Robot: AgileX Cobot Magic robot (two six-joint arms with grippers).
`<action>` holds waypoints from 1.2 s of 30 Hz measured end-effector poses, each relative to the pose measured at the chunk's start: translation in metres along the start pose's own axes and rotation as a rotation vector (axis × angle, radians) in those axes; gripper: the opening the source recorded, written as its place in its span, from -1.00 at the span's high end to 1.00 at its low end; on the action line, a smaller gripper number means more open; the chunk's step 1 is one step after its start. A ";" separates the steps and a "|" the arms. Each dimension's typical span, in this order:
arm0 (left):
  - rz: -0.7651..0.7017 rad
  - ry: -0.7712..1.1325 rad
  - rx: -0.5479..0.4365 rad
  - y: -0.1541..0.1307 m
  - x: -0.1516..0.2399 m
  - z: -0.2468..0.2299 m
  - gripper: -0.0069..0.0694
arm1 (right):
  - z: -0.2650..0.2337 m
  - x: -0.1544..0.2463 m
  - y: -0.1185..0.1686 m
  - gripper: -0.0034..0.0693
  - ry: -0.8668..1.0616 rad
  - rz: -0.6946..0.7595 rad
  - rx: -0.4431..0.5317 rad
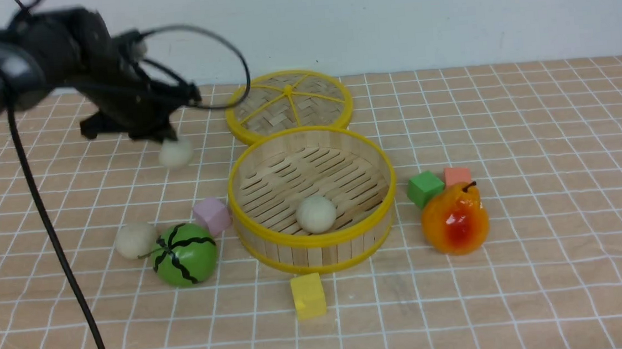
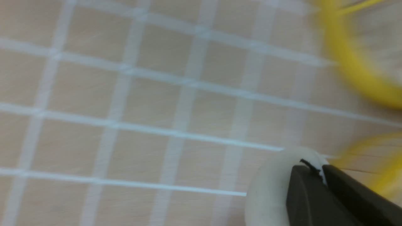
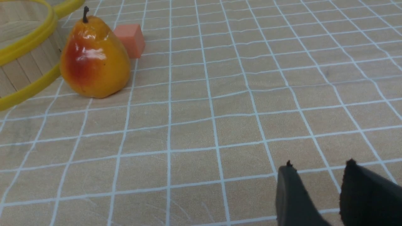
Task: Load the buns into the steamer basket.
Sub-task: Use the left arm to put the steamed stuffed bun into the steamer, then use the left arm to grab a steamed stuffed bun
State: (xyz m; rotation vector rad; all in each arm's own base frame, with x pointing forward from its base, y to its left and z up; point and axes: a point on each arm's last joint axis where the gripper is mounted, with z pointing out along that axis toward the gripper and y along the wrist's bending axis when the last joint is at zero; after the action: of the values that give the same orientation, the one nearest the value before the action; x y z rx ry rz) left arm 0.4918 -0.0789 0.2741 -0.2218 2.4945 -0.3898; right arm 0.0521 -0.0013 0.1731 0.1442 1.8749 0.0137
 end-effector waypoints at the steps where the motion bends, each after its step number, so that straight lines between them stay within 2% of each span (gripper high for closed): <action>1: 0.015 -0.002 0.032 -0.008 -0.001 -0.005 0.84 | 0.000 0.000 0.000 0.25 0.000 0.000 0.000; 2: 0.019 0.000 0.039 -0.010 0.000 -0.005 0.84 | 0.000 0.000 0.000 0.25 0.000 0.000 0.000; 4: 0.079 0.018 0.119 -0.040 0.009 -0.009 0.84 | 0.000 0.000 0.000 0.25 0.000 0.000 0.000; 9: 0.164 0.087 0.161 -0.080 0.040 0.019 0.84 | 0.000 0.000 0.000 0.25 0.000 0.000 0.000; 15: 0.197 0.139 0.132 -0.088 0.067 0.068 0.79 | 0.000 0.000 0.000 0.25 0.000 0.000 0.000; 18: 0.224 0.124 0.103 -0.089 0.072 0.079 0.67 | 0.000 0.000 0.000 0.25 0.000 0.000 0.000; 22: 0.231 0.110 0.094 -0.095 0.073 0.074 0.32 | 0.000 0.000 0.000 0.25 0.000 0.000 0.000; 23: 0.232 0.111 0.094 -0.096 0.073 0.073 0.29 | 0.000 0.000 0.000 0.25 0.000 0.000 0.000; 24: 0.233 0.121 0.089 -0.098 0.073 0.069 0.09 | 0.000 0.000 0.000 0.25 0.000 0.000 0.000; 26: 0.244 0.132 0.081 -0.099 0.070 0.056 -0.18 | 0.000 0.000 0.000 0.25 0.000 0.000 0.000; 30: 0.262 0.120 0.061 -0.096 0.053 0.006 -0.55 | 0.000 0.000 0.000 0.25 0.000 0.000 0.000; 32: 0.269 0.085 0.054 -0.090 0.037 -0.037 -0.67 | 0.000 0.000 0.000 0.25 0.000 0.000 0.000; 33: 0.269 0.089 0.050 -0.088 0.037 -0.037 -0.67 | 0.000 0.000 0.000 0.25 0.000 0.000 0.000; 36: 0.285 0.043 0.021 -0.070 0.023 -0.112 -0.69 | 0.000 0.000 0.000 0.25 0.000 0.000 0.000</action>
State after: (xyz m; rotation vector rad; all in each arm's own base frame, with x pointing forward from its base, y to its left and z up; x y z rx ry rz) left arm 0.4120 -0.1254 0.3717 0.1512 2.5150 -0.3050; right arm 0.0521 -0.0013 0.1731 0.1442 1.8749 0.0137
